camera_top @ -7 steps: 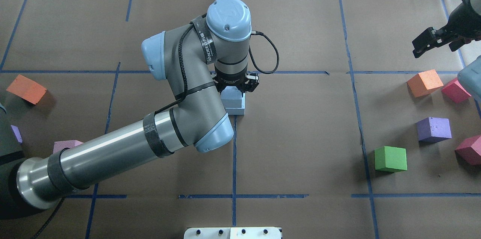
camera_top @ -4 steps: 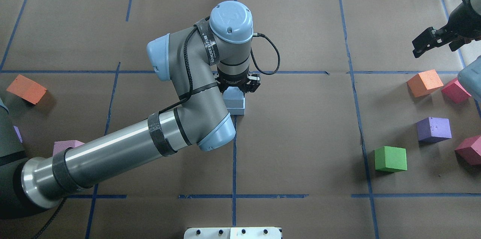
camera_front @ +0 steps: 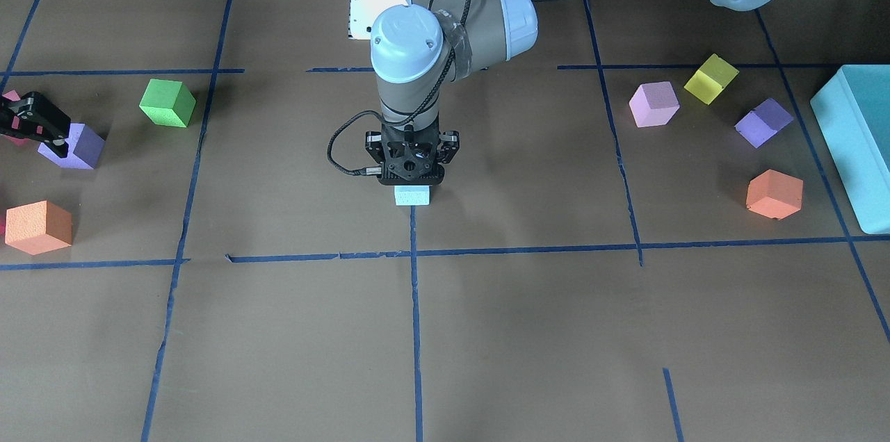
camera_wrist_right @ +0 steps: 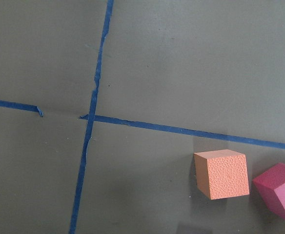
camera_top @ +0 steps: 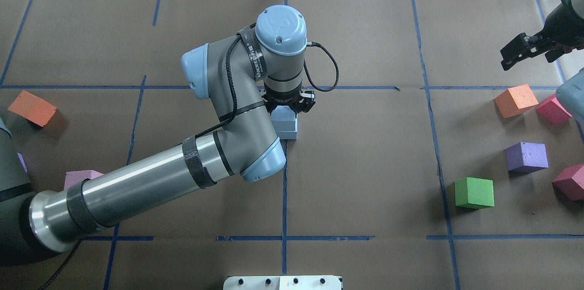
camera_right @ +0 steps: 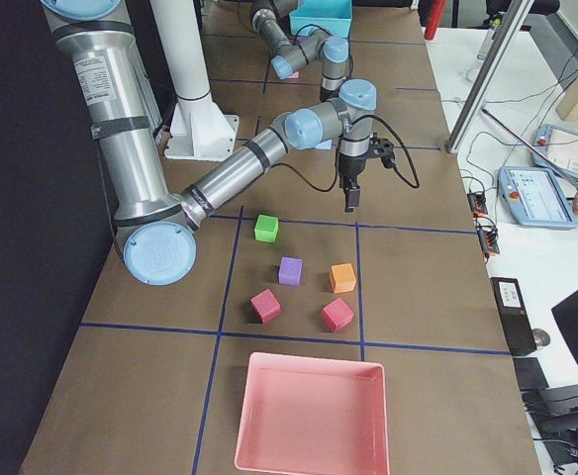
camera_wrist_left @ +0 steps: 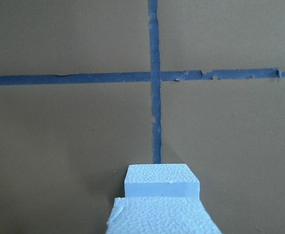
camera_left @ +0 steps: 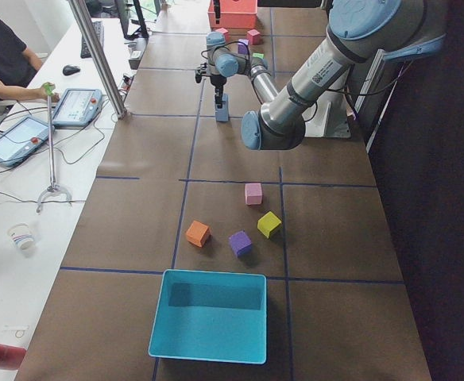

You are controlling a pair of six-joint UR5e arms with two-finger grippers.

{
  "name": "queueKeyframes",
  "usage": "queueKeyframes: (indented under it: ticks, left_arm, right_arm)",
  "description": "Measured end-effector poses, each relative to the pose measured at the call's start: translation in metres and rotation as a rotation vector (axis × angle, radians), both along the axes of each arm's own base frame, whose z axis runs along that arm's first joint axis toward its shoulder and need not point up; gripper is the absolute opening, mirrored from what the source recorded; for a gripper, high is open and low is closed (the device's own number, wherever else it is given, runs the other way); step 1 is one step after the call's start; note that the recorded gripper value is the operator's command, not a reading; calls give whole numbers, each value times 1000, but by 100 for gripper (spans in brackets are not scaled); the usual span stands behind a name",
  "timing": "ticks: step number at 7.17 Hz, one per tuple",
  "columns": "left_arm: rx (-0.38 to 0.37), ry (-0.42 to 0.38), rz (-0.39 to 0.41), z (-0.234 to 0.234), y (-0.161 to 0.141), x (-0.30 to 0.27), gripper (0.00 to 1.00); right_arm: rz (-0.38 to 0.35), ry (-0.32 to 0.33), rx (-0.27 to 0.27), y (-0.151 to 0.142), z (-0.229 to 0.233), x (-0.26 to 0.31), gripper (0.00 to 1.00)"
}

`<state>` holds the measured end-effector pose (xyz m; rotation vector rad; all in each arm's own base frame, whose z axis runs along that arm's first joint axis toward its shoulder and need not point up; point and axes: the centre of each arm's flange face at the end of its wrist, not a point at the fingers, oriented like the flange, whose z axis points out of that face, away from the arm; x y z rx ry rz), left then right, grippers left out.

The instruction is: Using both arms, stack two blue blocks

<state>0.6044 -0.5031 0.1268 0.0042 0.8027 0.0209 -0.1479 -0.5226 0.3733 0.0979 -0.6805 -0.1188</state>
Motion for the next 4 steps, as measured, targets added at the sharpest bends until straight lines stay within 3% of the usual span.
queueKeyframes:
  ticks: [4]
  left_arm:
    - [-6,4,-7,-1,1,3,15]
  right_arm:
    - [1,1,-4,0,1,-1,100]
